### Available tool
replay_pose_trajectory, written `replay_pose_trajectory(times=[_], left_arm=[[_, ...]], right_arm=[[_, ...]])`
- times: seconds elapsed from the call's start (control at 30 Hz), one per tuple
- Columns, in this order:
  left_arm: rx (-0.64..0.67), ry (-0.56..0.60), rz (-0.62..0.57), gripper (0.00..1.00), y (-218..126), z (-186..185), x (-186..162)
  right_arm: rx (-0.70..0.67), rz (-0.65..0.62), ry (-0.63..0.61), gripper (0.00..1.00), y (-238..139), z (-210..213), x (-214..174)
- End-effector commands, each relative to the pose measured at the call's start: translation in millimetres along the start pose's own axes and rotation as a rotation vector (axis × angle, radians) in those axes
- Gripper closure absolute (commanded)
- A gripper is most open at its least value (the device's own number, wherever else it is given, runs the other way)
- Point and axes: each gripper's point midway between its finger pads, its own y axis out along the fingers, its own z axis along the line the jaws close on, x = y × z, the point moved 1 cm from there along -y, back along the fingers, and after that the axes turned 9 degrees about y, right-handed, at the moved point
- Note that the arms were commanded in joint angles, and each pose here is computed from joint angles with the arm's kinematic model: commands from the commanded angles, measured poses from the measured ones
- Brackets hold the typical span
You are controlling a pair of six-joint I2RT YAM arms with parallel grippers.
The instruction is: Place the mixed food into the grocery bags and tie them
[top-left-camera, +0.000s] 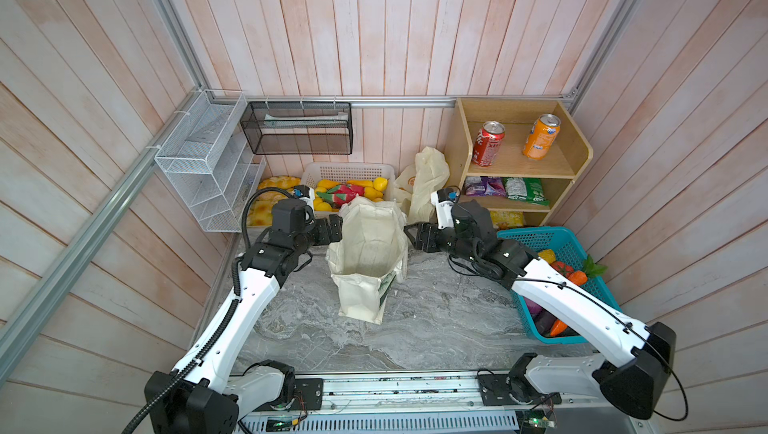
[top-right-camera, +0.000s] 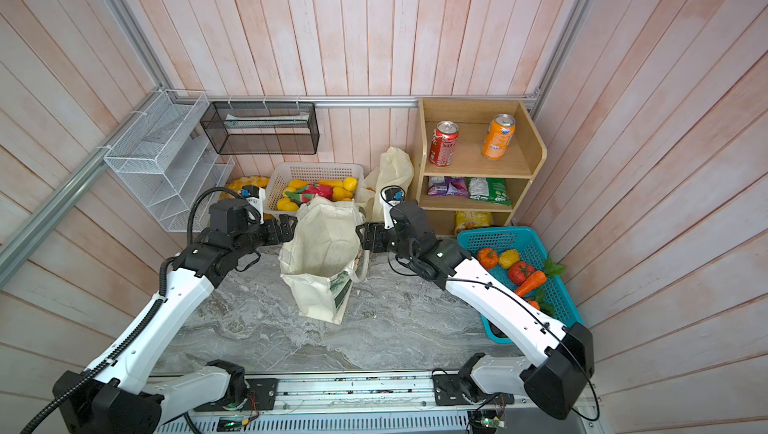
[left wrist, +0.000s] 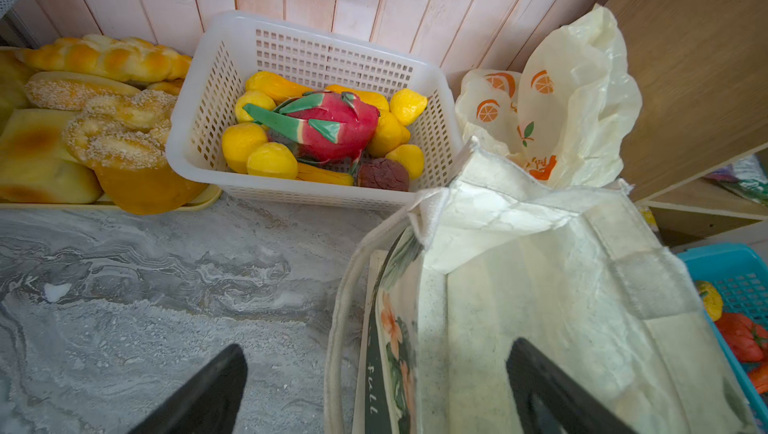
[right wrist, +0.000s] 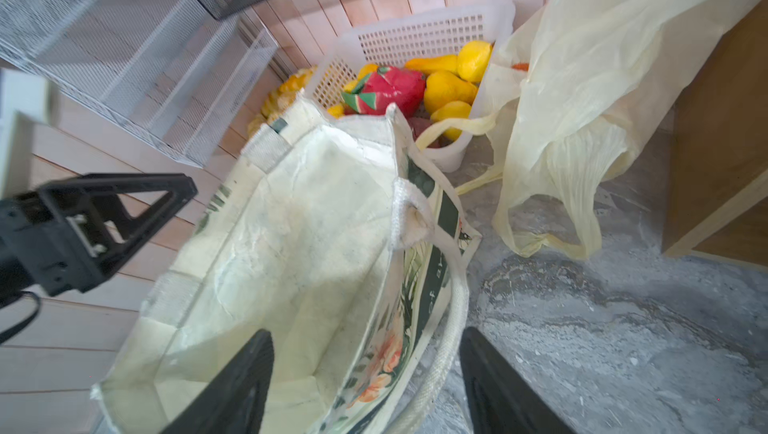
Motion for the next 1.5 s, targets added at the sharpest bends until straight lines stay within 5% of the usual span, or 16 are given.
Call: replay_pose_trajectory(times=[0.0,0.33,0.67,0.9,1.47], left_arm=[[-0.017,0.016,0.016,0.00,0,-4,1],[-0.104,0.013,0.055,0.03,10,-21,-8],[-0.130,0.009,0.075,0.21,13,-25,-14],[-0.136,0.010,0.082,0.25,15,-26,-16],[-0.161,0.007,0.100,0.57,23,-29,-25]], right_arm=[[-0.100,0.026,-0.042,0.28,3,-13,-6],[-0.079,0.040,-0.038,0.30,12,-13,-16],[-0.035,0.064,-0.030,0.30,17,-6,-20],[-0.028,0.064,-0.013,0.30,14,-7,-21],[0.012,0.030,-0.002,0.13,-10,4,-10]])
